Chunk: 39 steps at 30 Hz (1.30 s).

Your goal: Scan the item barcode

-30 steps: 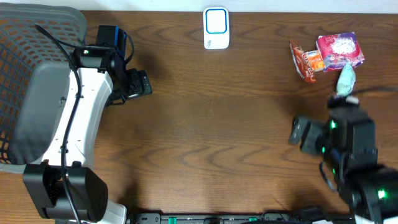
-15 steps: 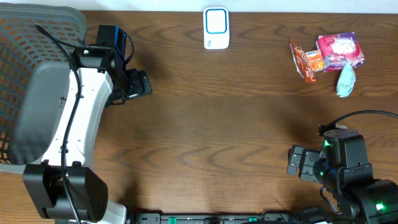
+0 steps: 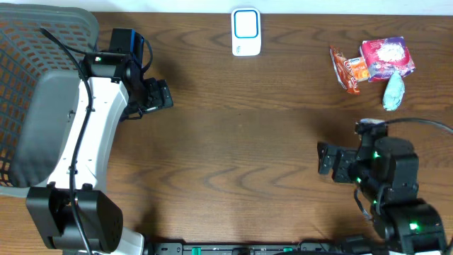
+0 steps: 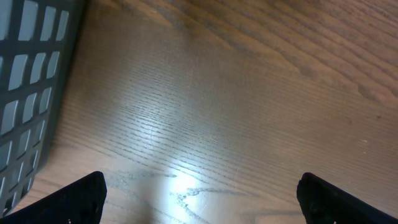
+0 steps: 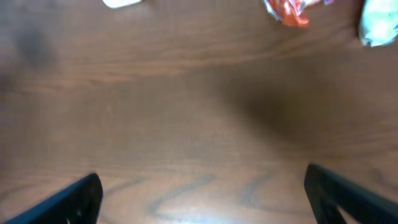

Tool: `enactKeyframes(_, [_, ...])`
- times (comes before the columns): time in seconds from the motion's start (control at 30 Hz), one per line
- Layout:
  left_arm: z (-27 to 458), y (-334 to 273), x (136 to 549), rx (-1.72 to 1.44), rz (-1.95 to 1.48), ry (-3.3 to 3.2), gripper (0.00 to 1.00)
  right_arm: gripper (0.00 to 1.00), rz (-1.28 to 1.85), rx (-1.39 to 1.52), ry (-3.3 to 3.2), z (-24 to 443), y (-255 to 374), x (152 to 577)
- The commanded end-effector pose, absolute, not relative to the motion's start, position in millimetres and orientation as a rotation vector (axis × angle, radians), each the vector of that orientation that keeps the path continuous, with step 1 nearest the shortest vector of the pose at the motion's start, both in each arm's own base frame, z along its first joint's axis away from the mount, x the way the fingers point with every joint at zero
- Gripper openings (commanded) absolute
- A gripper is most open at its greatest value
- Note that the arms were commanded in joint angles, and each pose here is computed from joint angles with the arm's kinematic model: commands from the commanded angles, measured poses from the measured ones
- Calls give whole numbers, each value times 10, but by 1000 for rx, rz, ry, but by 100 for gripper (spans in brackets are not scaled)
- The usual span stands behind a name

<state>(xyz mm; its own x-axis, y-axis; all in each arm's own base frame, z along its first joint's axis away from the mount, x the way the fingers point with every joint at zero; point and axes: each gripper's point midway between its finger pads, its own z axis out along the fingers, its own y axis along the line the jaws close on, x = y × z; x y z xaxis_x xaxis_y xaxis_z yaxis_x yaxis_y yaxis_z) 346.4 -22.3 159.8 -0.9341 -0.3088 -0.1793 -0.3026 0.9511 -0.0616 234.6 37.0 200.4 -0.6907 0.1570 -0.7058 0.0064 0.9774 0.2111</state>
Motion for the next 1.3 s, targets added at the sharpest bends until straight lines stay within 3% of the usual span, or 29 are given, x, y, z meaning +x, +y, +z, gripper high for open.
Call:
enactKeyframes(0.0, [1544, -192, 3446, -474, -19, 2934, 98, 99, 312, 22, 2273, 1811, 391, 2318])
enactKeyframes(0.53, [1544, -192, 3446, -474, -19, 2934, 98, 99, 243, -104, 1708, 1738, 341, 2387])
enactKeyframes(1.27, [1544, -192, 3446, -474, -19, 2934, 98, 99, 37, -87, 1645, 1563, 169, 2455])
